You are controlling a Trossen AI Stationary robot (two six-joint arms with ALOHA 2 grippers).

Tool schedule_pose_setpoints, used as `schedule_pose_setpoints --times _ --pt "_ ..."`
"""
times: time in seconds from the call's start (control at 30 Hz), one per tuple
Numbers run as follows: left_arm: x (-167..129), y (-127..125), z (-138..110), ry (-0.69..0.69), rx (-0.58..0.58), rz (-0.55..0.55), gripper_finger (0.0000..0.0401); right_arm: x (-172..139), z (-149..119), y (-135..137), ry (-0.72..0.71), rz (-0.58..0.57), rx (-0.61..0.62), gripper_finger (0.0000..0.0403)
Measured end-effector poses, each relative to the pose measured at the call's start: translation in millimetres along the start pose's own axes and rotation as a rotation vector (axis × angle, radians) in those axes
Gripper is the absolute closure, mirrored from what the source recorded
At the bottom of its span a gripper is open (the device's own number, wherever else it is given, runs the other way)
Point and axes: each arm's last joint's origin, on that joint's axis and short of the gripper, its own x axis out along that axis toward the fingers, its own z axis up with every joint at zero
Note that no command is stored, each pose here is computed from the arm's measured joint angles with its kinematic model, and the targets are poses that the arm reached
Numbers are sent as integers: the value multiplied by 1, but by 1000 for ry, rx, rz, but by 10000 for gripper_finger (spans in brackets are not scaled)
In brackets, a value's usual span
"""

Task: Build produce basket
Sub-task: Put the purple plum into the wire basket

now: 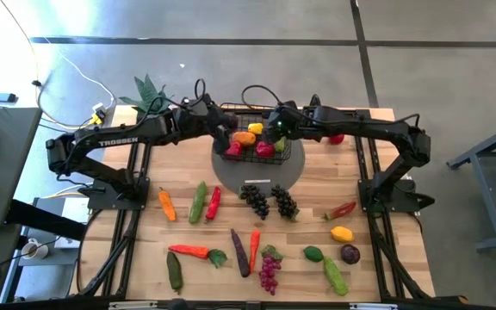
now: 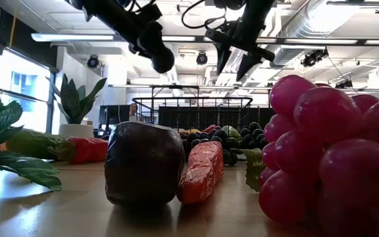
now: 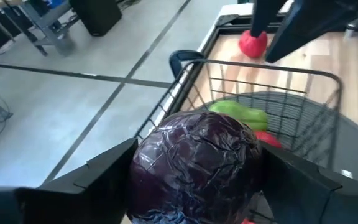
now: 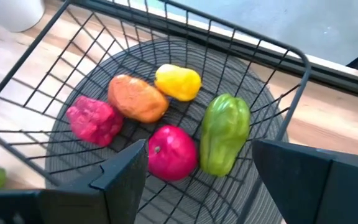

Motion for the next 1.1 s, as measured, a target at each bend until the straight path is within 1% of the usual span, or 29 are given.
schedule_pose_setpoints --times 0.1,0.3,0.47,0.57,0.73,0.93,1.0,1.1 --pt "7 5 -4 21 -8 18 101 2 4 -5 -2 -11 15 132" --pt "30 12 -17 77 -21 39 100 6 12 -14 -6 -33 42 132" --pt "47 14 -29 124 -28 14 100 9 16 -19 -6 -45 34 132" --pt "53 15 -34 144 -53 5 100 11 19 -23 -3 -55 45 132" --pt "58 13 -39 169 -53 0 100 13 23 -33 15 -89 60 132" --pt "58 14 -39 164 -58 -10 100 17 27 -45 43 -125 79 132" --pt "59 16 -39 163 -79 -16 100 18 29 -48 56 -128 88 132" --pt "59 19 -40 154 -144 -59 100 19 31 -54 67 -136 102 132"
